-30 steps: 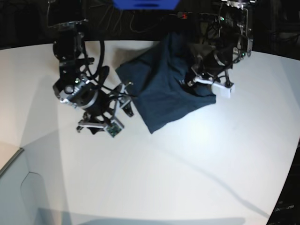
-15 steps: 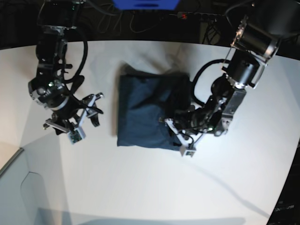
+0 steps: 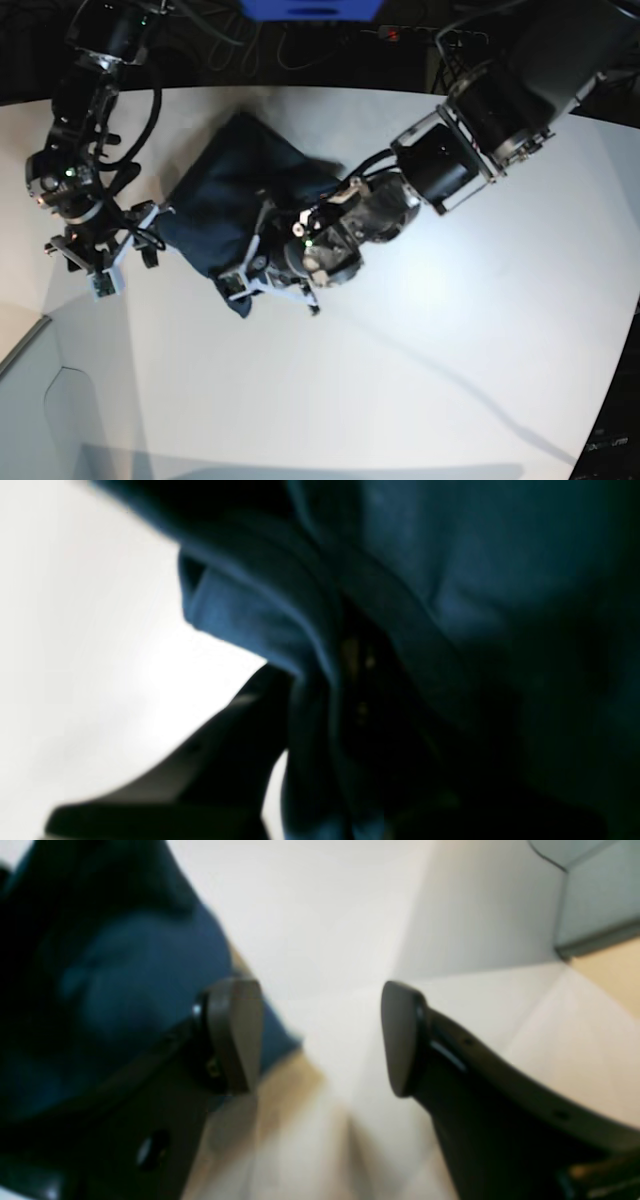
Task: Layout the t-shirt on the table in an organized manner, then fold the t-shirt properly
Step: 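Fold the bundle's edge over with the left gripper toward the right gripper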
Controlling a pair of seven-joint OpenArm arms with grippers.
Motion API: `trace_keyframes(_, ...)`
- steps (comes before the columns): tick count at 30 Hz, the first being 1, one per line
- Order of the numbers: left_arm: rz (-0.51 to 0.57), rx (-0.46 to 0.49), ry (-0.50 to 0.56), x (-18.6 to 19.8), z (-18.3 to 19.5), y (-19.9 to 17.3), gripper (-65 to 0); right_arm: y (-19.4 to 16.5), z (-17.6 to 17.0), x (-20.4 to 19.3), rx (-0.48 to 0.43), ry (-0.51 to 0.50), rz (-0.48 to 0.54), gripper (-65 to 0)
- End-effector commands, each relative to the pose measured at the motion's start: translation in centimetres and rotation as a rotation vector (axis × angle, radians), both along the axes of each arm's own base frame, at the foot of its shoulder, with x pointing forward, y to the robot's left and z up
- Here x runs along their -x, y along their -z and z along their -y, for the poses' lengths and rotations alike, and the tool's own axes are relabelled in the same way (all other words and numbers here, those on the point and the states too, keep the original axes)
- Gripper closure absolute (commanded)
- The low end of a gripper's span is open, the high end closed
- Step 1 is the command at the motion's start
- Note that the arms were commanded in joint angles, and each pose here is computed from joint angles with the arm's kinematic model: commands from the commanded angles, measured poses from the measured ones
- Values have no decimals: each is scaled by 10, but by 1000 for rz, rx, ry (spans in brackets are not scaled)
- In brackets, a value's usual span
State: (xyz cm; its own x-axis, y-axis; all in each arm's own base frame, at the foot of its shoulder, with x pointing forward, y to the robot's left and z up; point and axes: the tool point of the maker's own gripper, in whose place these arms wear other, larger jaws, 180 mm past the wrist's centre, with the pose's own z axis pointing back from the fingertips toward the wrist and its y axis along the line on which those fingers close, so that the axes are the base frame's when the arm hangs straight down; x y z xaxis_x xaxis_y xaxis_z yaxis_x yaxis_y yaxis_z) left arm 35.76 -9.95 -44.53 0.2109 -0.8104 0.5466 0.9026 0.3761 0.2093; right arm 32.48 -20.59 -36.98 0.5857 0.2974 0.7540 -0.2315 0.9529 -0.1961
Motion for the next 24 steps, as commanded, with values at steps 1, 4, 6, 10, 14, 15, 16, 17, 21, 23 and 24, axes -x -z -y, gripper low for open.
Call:
trace_keyframes(1, 78, 10, 66, -11, 14, -17, 0, -14, 2, -7, -2, -8, 49, -369)
trace_keyframes(4, 157, -20, 175, -9, 19, -18, 0, -13, 15, -2, -1, 31, 45, -369)
trace_keyframes(6, 191, -5, 210, -8, 29, -22, 0, -10, 23, 3, 0, 57, 35, -369)
trace_keyframes(10, 252, -23, 260, -11, 33, -26, -42, -4, 27, 12, 1, 69, 18, -369)
trace_keyframes(14, 295, -35, 294, -11, 47, -34, -264, 4, 28, 22, 3, 69, -8, -369)
trace_keyframes(15, 308, -38, 301, -11, 48, -36, -312, 4, 28, 22, 3, 69, -8, -369)
trace_keyframes(16, 317, -42, 307, -11, 49, -37, -360, 4, 28, 22, 4, 71, -8, -369)
trace_keyframes(17, 323, -47, 310, -12, 48, -38, -384, 5, 28, 23, 4, 71, -11, -369)
trace_keyframes(21, 357, -13, 279, -24, 50, -55, -389, 9, 28, 27, 3, 71, -24, -369)
trace_keyframes(23, 376, 34, 226, -36, 48, -72, -389, 10, 28, 28, 3, 71, -27, -369)
trace_keyframes(24, 385, 59, 195, -43, 46, -81, -389, 11, 28, 28, 3, 71, -29, -369)
